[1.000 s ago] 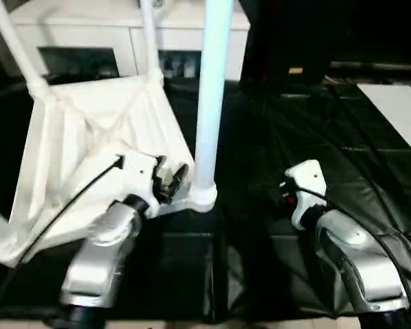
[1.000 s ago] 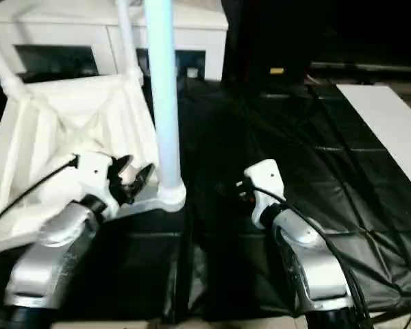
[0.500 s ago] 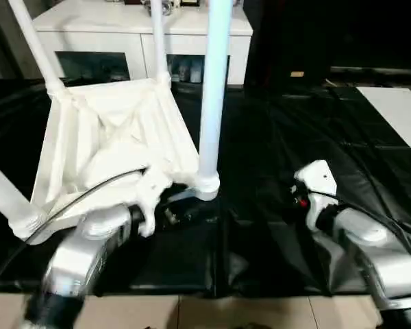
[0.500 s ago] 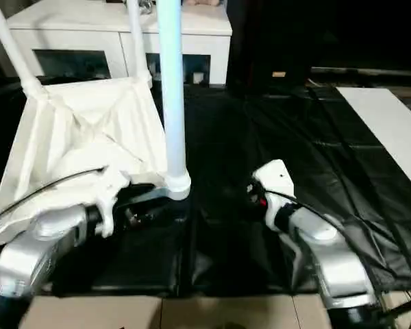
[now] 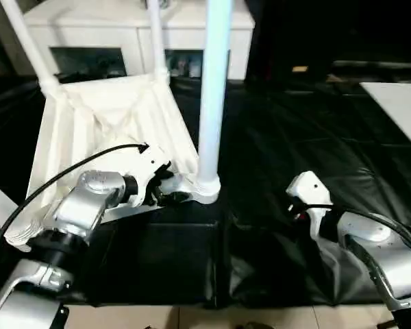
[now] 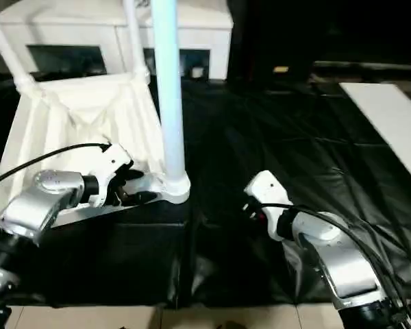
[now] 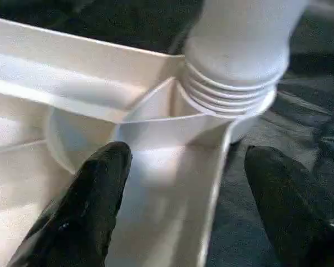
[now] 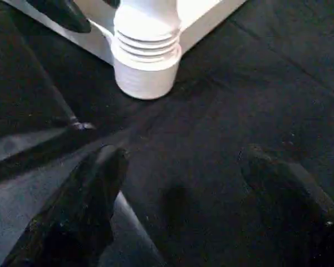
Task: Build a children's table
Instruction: Rotate table base, then rotate leg to tighten
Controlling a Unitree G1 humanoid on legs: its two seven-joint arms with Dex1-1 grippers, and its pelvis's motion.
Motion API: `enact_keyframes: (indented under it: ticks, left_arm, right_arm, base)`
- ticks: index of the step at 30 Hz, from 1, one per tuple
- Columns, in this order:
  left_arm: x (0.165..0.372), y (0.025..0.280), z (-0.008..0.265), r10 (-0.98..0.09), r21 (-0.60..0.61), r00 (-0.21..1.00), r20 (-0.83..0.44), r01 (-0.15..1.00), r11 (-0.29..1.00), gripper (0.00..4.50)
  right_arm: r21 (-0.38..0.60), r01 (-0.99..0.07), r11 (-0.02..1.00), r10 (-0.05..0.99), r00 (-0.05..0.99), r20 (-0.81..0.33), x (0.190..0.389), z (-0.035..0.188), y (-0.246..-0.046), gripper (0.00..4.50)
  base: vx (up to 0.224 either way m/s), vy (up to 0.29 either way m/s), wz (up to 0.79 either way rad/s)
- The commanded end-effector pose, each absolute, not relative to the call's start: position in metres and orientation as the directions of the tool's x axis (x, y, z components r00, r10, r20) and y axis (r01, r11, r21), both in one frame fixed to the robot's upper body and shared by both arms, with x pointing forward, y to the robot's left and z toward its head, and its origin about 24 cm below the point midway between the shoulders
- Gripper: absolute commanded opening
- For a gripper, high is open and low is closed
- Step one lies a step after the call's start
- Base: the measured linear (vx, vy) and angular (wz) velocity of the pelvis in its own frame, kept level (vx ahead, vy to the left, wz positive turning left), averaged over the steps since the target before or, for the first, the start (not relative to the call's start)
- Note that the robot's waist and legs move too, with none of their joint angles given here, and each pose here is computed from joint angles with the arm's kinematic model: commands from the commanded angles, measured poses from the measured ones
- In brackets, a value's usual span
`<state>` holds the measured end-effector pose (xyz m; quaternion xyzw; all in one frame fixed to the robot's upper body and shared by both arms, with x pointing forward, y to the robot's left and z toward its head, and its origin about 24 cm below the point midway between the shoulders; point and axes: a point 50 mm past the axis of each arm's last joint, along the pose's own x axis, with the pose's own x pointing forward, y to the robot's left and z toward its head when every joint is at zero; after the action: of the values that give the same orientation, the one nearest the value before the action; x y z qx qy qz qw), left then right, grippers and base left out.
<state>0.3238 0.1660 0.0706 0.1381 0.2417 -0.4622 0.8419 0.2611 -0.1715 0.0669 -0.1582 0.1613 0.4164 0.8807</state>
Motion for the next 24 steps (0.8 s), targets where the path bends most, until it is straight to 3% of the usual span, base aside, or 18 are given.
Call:
enact_keyframes:
  ticks: [1,24]
  left_arm:
    - [0.324,0.168,0.071,-0.72,-0.01,0.433,-0.543,0.854,0.521,3.37]
    - [0.33,0.185,0.062,-0.671,-0.003,0.398,-0.626,0.859,0.512,1.57]
  right_arm:
    - [-0.178,-0.783,0.596,0.676,0.609,-0.414,0.266,0.072,-0.174,3.69]
    - [-0.192,-0.796,0.575,0.687,0.596,-0.415,0.27,0.074,-0.174,3.69]
  base:
    - [0.0,0.0,0.0]
    - [0.0,0.0,0.0]
